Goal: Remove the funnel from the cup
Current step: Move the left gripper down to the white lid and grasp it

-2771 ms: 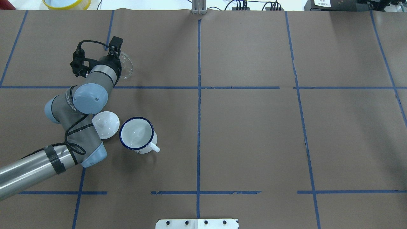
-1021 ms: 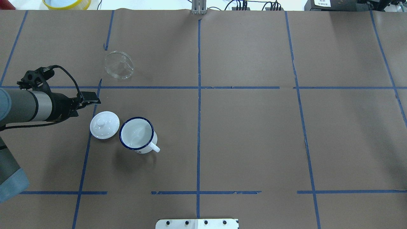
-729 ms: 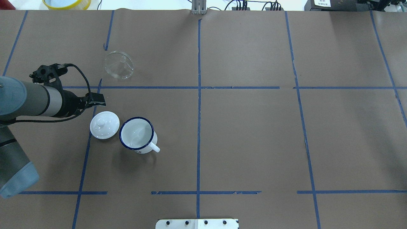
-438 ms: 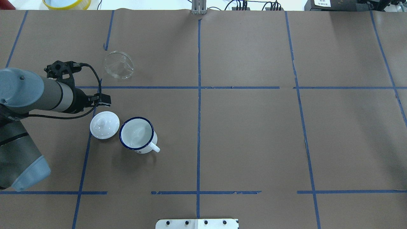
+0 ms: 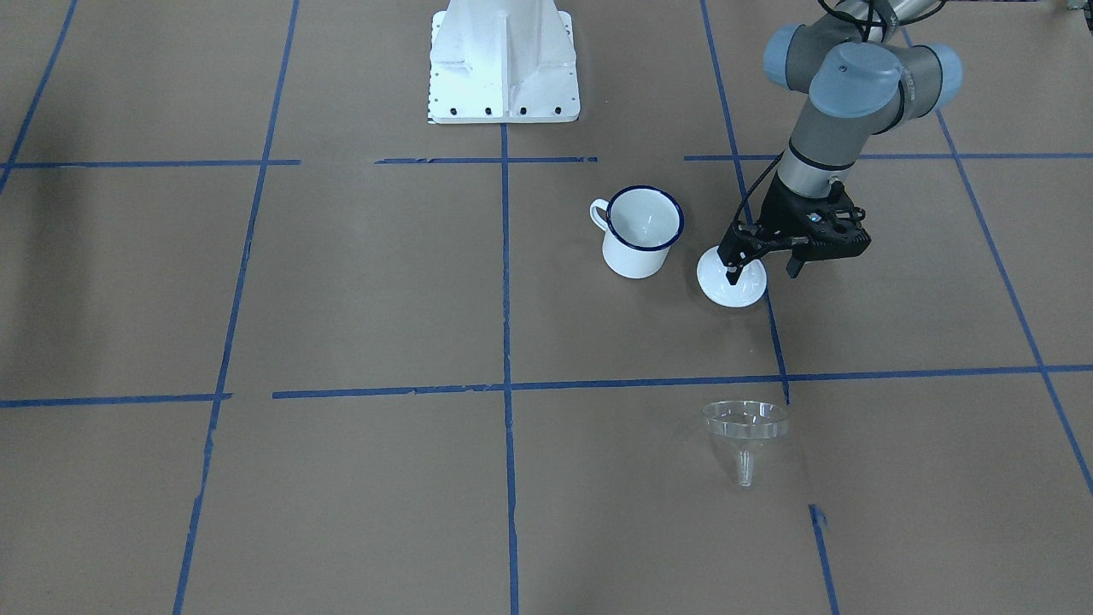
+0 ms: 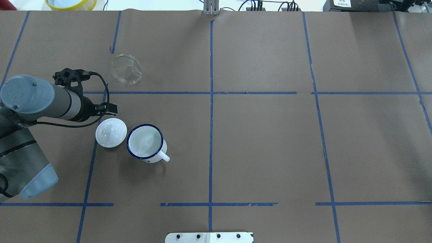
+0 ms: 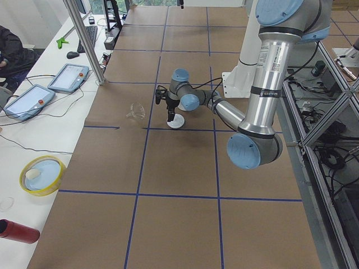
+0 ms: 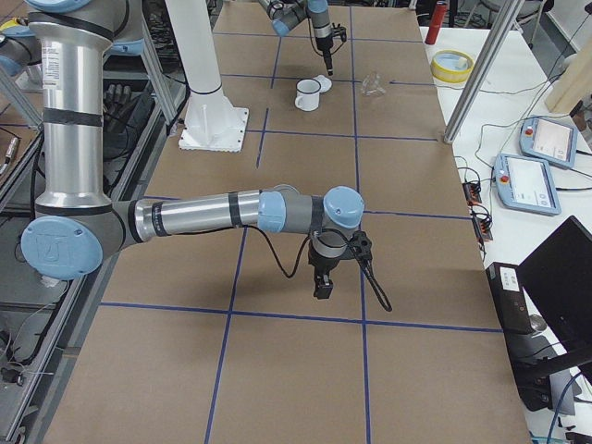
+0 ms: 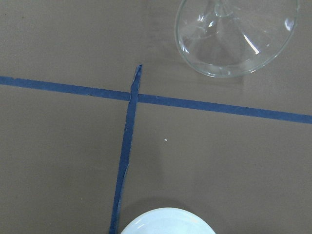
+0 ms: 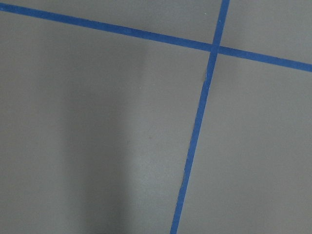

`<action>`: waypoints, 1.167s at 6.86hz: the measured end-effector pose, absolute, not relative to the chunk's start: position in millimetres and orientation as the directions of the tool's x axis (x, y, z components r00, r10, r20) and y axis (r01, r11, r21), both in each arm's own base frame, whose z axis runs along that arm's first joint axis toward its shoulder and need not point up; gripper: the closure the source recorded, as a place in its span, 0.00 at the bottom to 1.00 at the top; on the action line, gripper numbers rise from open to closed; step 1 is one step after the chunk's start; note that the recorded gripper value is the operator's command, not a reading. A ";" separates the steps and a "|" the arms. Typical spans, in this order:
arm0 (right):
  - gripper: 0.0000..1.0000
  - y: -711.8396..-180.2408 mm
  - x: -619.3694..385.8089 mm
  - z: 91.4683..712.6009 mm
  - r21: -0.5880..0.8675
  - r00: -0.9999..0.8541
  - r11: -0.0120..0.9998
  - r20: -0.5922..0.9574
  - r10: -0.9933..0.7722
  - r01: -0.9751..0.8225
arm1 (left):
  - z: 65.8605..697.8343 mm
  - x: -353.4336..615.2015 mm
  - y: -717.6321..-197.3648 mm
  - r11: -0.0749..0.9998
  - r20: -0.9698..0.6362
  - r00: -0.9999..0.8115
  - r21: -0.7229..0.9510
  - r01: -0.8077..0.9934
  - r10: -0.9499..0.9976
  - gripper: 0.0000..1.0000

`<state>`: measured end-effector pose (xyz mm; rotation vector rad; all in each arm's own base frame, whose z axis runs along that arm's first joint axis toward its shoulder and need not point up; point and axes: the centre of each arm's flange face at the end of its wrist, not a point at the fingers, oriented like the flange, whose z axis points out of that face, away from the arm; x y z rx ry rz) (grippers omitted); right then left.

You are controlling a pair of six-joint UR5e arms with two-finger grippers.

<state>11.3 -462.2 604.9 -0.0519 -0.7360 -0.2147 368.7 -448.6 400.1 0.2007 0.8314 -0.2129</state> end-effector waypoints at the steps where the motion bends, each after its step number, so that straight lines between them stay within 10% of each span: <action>1: 0.00 -462.4 11.3 604.6 0.029 0.720 0.977 0.671 -0.177 0.212 | 401.3 369.9 -448.0 0.961 -0.747 0.656 0.092 0.261 -0.107 0.00; 8: 0.00 -462.5 11.3 604.7 0.029 0.720 0.977 0.671 -0.177 0.212 | 409.3 392.7 -433.3 0.973 -0.732 0.675 0.078 0.218 -0.093 0.12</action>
